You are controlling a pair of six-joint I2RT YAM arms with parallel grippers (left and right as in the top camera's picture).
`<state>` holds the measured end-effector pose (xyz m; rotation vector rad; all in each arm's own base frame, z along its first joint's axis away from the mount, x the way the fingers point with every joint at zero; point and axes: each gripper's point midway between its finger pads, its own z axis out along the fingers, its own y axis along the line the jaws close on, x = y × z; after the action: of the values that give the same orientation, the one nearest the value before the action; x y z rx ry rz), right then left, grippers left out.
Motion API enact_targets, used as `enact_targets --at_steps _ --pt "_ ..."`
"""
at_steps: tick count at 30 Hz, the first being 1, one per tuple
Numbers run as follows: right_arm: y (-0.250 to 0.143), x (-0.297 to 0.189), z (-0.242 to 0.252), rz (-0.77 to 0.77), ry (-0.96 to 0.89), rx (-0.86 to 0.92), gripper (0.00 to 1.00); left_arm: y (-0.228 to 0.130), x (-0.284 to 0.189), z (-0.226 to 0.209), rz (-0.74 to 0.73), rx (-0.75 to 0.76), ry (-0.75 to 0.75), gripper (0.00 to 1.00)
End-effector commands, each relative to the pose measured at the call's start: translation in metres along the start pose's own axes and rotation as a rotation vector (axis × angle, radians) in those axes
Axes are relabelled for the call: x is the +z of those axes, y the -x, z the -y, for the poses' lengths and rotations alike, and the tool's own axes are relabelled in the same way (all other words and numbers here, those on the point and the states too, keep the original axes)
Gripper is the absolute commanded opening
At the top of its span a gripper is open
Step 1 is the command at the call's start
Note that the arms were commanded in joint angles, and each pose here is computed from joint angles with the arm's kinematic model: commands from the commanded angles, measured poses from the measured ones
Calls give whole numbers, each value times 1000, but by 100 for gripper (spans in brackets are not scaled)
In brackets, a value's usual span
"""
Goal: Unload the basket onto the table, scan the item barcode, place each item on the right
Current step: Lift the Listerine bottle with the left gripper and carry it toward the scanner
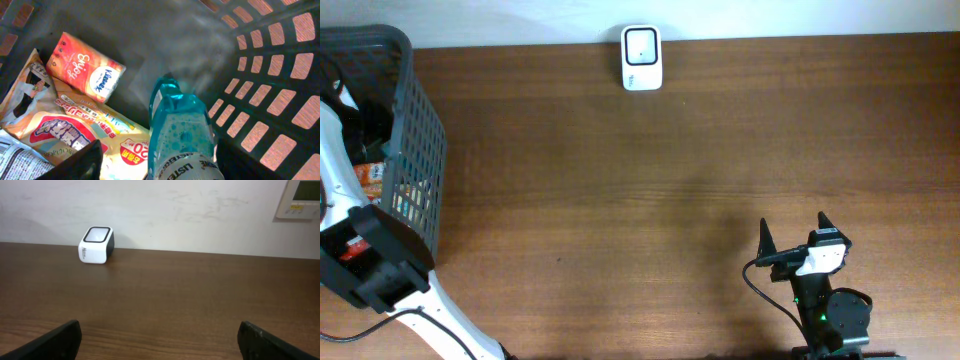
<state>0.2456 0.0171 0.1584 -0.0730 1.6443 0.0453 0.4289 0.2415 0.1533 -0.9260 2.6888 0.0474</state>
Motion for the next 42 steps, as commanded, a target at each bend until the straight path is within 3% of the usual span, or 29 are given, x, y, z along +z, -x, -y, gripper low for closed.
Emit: enact_targets --at_steps 1,7,12,15,18,26,33,42 --pt "-3 0 2 -5 -12 -2 98 -9 6 1 -29 8 -4 71" --pt "-3 0 2 -5 -12 -2 98 -20 27 -1 -64 7 1 70" --pt "-3 0 2 -5 -12 -2 98 -13 27 0 -34 8 -3 57" --pt "-3 0 2 -5 -12 -2 98 -10 27 1 -24 8 -5 55" --pt "-3 0 2 -5 -12 -2 98 -10 27 1 -24 8 -5 37" --pt "-3 0 2 -5 -12 -2 98 -4 14 2 -7 8 -7 17" --pt "-3 0 2 -5 -12 -2 98 16 -44 6 78 8 -28 12" --pt "-3 0 2 -5 -12 -2 98 45 -199 17 446 -39 -109 11"
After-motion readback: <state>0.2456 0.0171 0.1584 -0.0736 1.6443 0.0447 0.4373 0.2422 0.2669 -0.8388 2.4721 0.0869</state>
